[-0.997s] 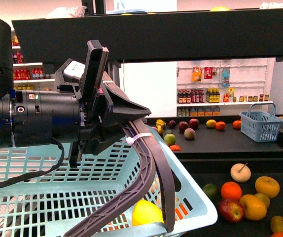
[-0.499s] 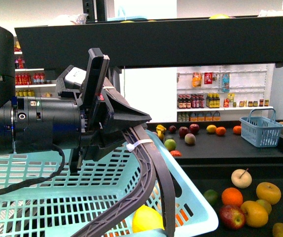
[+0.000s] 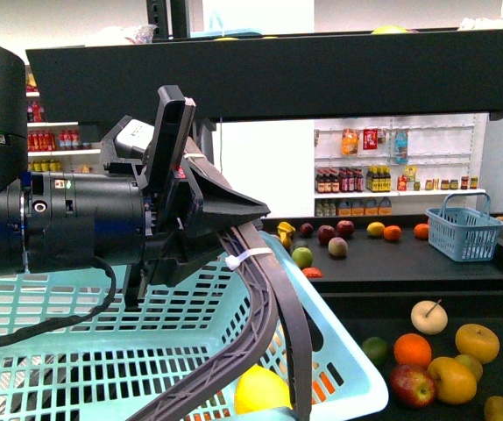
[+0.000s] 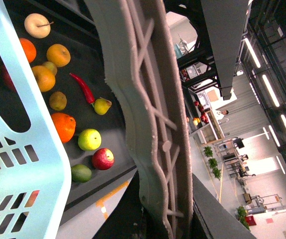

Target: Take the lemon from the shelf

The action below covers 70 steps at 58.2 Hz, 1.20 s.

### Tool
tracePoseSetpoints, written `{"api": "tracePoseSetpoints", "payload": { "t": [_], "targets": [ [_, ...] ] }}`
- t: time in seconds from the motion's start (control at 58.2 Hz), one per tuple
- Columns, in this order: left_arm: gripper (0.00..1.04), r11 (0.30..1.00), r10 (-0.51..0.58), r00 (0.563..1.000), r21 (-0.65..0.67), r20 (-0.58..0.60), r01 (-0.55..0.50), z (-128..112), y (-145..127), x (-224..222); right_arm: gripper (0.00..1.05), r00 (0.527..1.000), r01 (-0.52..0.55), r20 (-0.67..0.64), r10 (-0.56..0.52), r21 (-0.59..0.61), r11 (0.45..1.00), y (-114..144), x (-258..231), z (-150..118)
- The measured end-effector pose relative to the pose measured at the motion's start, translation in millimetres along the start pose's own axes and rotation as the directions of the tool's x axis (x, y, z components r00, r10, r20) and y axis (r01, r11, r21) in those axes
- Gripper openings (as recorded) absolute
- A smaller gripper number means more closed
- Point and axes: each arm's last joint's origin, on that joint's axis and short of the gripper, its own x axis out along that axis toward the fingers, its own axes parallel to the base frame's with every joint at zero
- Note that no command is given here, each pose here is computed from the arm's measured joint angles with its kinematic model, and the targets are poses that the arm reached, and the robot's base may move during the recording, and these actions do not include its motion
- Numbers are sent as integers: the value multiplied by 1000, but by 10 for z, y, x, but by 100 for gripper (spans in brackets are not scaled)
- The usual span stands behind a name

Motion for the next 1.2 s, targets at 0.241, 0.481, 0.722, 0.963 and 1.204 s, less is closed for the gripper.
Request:
{"api": "tracePoseSetpoints", "payload": {
  "t": [0.241,0.481,0.722,0.963,1.204],
  "targets": [
    [11,1000,0,1000,0,0,0,0,0,0,99,1000,0,0,0,0,1000,0,0,0],
    [11,987,143,954,-110,265,-118,112,19,-24,97,1000,0,0,0,0,1000,0,0,0],
    [11,989,95,831,-145,548,-18,537,145,-412,97,1000,0,1,0,0,1000,0,-1,1],
    [11,977,102,613,-196,783,88,910,559,-1079,97,1000,0,1,0,0,1000,0,-1,1],
    [11,983,102,523,-168,846,80,1085,728,-1558,97,1000,0,1,0,0,1000,0,-1,1]
  ]
}}
